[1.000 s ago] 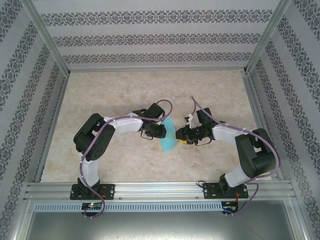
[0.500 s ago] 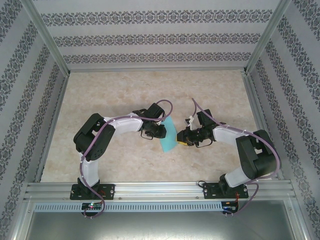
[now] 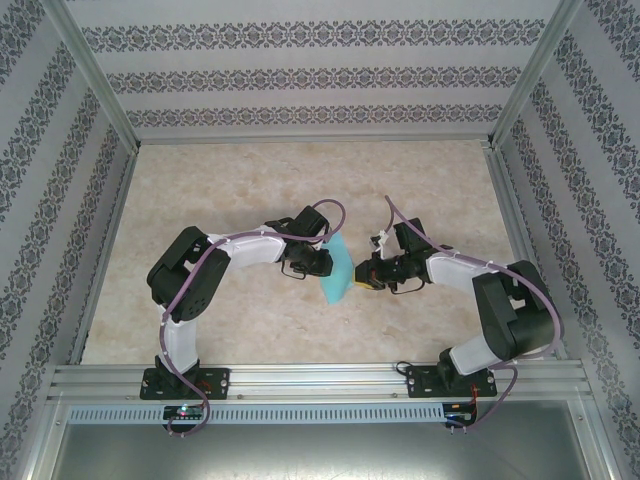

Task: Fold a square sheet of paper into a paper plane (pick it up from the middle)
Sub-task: Third fold the triangle at the center of the table.

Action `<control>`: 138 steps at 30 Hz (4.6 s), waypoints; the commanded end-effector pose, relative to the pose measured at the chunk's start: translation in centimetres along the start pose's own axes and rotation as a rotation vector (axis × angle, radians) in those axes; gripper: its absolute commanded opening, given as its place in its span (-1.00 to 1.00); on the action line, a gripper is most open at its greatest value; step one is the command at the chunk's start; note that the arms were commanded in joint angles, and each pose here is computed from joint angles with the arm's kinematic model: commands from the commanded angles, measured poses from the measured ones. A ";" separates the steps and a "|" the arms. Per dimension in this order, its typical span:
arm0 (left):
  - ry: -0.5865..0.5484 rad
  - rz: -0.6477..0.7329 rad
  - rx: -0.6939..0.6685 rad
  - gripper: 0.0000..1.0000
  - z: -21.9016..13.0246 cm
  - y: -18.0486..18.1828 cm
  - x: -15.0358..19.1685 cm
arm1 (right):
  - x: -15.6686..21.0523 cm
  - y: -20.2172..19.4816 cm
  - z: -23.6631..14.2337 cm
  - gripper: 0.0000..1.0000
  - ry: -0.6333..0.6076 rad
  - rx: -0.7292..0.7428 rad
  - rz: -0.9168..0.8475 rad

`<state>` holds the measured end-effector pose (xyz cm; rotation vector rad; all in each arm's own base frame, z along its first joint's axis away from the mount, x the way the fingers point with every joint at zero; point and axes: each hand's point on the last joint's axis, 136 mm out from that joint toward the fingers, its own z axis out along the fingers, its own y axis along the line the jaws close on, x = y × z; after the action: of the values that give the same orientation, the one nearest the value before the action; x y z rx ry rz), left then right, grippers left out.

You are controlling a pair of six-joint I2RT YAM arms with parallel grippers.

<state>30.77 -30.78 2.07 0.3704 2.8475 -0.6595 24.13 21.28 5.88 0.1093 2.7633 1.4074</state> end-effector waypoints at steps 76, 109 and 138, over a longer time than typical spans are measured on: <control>0.044 -0.061 -0.009 -0.47 0.0 4.5 -1.1 | -3.3 0.3 6.5 -0.88 0.076 0.131 -0.039; 0.062 -0.067 0.003 -0.46 0.5 4.6 -0.5 | -2.7 -0.5 7.0 -0.66 0.100 0.167 -0.044; 0.068 -0.065 0.008 -0.46 0.6 4.6 -0.3 | -2.1 1.7 6.9 -0.78 0.111 0.180 -0.137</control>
<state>33.98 -28.26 2.23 0.2960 2.8494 -0.7210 26.33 27.10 1.85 -0.1038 2.9575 1.1636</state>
